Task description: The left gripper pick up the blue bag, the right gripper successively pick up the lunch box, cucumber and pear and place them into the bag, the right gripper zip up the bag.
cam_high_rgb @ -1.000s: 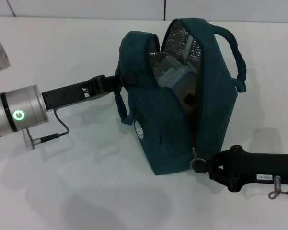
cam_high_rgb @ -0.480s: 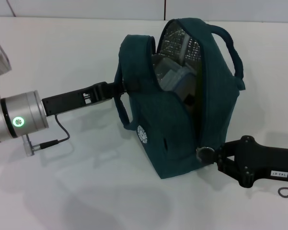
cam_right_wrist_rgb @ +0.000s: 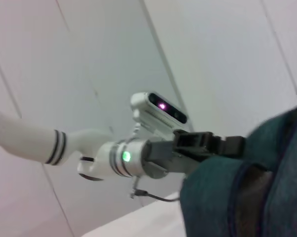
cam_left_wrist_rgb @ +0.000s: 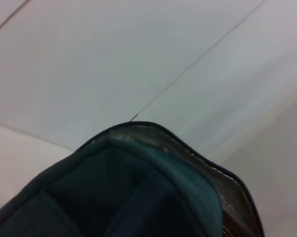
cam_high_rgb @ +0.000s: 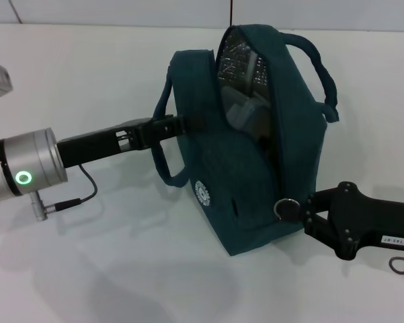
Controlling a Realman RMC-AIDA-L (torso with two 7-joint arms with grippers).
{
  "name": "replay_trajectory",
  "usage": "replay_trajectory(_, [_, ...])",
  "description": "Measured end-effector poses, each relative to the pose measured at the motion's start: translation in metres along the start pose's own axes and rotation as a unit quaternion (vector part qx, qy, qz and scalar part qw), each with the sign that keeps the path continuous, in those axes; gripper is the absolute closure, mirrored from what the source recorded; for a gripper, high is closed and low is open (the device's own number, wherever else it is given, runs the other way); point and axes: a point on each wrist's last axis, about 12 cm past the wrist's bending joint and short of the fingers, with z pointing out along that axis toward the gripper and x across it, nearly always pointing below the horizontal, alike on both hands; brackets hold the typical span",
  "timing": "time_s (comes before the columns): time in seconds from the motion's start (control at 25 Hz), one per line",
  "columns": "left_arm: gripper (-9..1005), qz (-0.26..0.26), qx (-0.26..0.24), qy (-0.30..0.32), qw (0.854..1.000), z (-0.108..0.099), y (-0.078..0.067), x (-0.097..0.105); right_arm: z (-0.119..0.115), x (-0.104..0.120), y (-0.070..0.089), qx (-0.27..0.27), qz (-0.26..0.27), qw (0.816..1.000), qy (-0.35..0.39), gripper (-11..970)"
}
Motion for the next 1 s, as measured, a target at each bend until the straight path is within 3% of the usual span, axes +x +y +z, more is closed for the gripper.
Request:
replay_trajectory(0.32, [438, 0.077, -0.018, -0.044, 0.996, -0.016, 0.003, 0.013, 0.002, -0.011, 0.004, -0.028, -0.036, 0.999, -0.027, 942])
replay_trajectory(0.52, [326, 0.100, -0.008, -0.066, 0.993, -0.027, -0.003, 0.023, 0.007, -0.017, 0.000, -0.033, -0.046, 0.998, -0.031, 941])
replay_trajectory(0.76, [302, 0.133, 0.047, -0.076, 0.987, -0.036, -0.018, 0.033, 0.012, -0.022, -0.003, -0.038, -0.054, 0.997, -0.032, 941])
replay_trajectory(1.0, [302, 0.154, 0.059, -0.084, 0.983, -0.037, -0.023, 0.057, 0.015, -0.033, -0.001, -0.058, -0.069, 0.994, -0.057, 941])
